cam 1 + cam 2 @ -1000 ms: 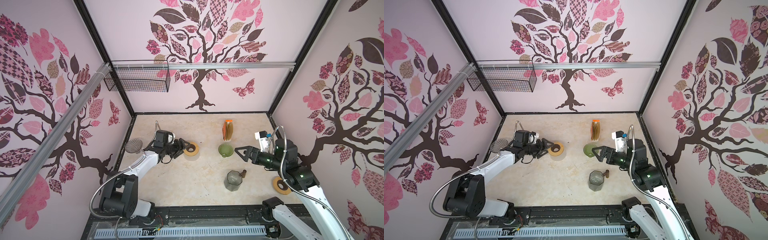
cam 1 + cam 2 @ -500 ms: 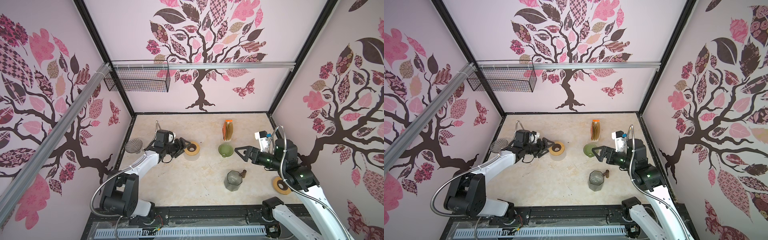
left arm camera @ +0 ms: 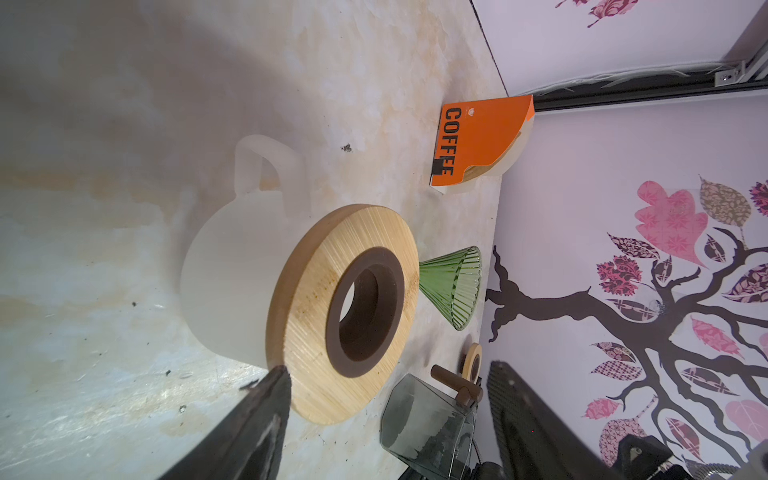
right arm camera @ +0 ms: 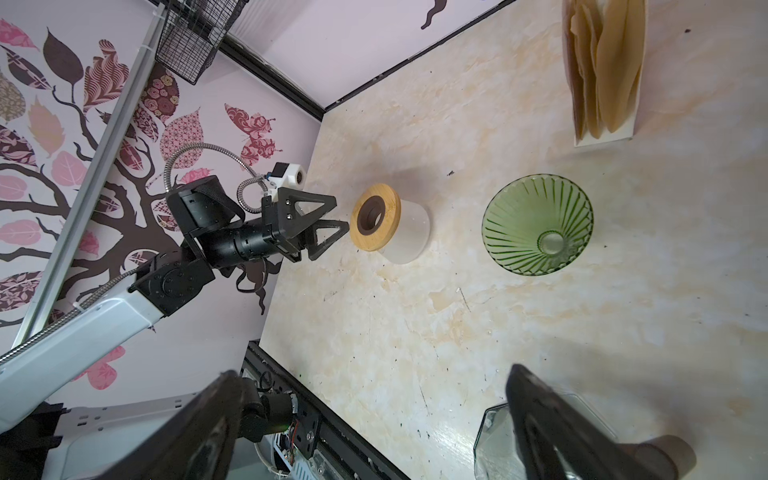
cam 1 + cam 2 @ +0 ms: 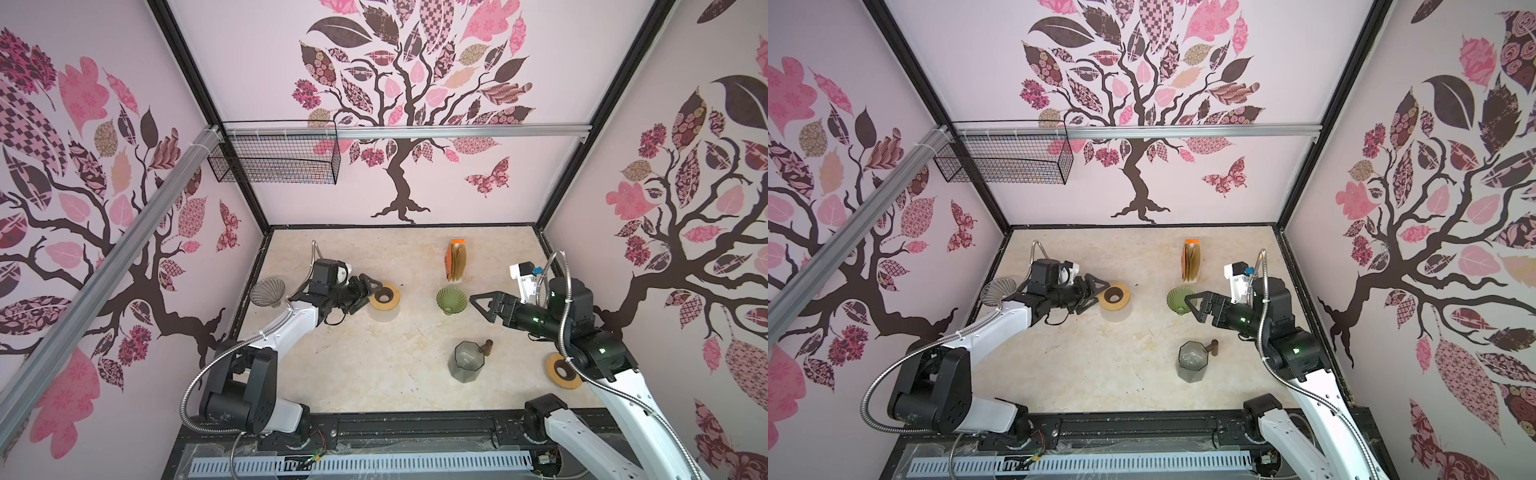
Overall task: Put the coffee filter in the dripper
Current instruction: 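Open the left gripper and draw it back from the ring holder, then move the right gripper to the green glass dripper and grasp its rim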
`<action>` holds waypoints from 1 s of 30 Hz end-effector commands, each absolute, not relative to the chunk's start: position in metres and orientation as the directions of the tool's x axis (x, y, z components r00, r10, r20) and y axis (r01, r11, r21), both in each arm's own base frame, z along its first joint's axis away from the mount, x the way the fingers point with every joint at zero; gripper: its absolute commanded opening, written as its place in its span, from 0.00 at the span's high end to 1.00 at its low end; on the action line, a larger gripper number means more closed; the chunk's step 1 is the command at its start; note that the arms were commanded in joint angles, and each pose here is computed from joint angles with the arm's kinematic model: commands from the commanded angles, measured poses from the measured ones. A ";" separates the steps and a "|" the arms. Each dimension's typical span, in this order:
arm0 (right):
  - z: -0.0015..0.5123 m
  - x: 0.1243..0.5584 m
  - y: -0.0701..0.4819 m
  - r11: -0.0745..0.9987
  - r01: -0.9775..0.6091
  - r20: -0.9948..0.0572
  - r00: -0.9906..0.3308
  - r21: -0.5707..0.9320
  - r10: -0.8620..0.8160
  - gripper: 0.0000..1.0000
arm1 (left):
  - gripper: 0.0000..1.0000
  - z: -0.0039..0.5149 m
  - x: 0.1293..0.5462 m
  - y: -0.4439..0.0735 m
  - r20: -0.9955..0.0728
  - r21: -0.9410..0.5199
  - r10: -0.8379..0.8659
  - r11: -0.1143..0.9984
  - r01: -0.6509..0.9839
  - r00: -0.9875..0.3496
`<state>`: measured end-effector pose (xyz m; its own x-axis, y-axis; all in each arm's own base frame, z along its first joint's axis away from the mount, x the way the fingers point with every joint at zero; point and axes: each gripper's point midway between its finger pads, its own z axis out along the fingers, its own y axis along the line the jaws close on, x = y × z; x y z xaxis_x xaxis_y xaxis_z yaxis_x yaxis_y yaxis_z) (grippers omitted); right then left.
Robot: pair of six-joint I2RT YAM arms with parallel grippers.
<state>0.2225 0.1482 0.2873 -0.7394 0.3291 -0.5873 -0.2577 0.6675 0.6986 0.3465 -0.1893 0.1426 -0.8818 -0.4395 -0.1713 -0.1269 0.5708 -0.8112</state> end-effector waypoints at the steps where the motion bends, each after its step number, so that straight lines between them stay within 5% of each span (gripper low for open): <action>1: 0.286 0.222 0.147 0.675 -0.241 -0.578 -0.746 0.697 0.331 0.00 | 0.23 0.162 0.350 -0.185 -0.229 -0.787 -0.434 0.609 -0.096 -0.872; 13: 0.304 0.201 0.172 0.482 -0.341 -0.529 -0.780 0.807 0.334 0.00 | 0.14 0.223 0.340 -0.146 -0.377 -0.692 -0.506 0.710 -0.127 -0.776; 15: 0.295 0.204 0.172 0.504 -0.300 -0.500 -0.802 0.810 0.326 0.00 | 0.02 0.235 0.338 -0.141 -0.386 -0.671 -0.502 0.729 -0.138 -0.774; 20: 0.305 0.214 0.172 0.553 -0.297 -0.514 -0.808 0.778 0.289 0.00 | 0.02 0.279 0.339 -0.143 -0.444 -0.682 -0.485 0.728 -0.068 -0.753; 30: 0.311 0.239 0.138 0.656 -0.034 -0.451 -0.753 0.754 0.479 0.00 | 0.02 0.328 0.327 -0.145 -0.454 -0.706 -0.477 0.707 -0.022 -0.753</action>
<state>0.2355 0.1515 0.3030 -0.7869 0.4159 -0.4558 -0.1166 0.6251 0.7718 0.3350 -0.1437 0.3056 -0.7501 -0.4957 -0.4377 -0.0607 0.7107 -0.7008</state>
